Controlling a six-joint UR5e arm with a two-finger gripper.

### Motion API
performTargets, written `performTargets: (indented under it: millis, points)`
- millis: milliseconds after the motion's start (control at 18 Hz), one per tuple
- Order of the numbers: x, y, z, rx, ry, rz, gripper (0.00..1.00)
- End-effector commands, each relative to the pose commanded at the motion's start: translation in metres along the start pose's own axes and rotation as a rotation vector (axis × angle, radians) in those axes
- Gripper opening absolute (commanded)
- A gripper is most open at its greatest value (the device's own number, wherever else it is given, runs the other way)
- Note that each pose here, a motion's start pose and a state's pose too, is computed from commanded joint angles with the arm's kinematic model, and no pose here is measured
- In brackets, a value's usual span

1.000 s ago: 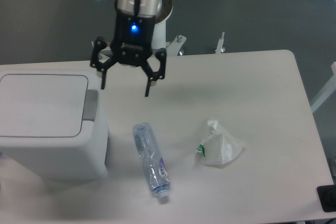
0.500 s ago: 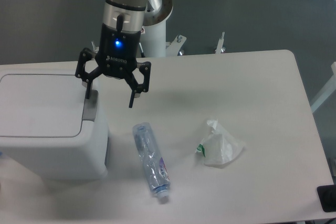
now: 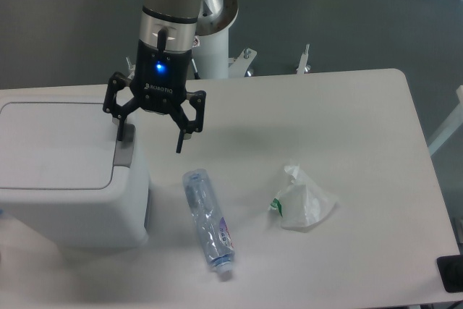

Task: Open the trash can
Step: 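Press the lid edge with the gripper to tip the lid open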

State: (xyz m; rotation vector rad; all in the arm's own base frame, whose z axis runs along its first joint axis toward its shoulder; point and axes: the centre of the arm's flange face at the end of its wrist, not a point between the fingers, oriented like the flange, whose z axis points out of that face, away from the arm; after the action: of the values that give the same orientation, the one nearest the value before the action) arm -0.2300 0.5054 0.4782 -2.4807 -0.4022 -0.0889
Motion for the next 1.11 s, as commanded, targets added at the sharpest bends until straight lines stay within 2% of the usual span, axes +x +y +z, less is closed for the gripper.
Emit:
performTargets:
  millis: [1111]
  points:
    - [-0.0051, -0.0009, 0.0091, -0.009, 0.002, -0.004, 1.00]
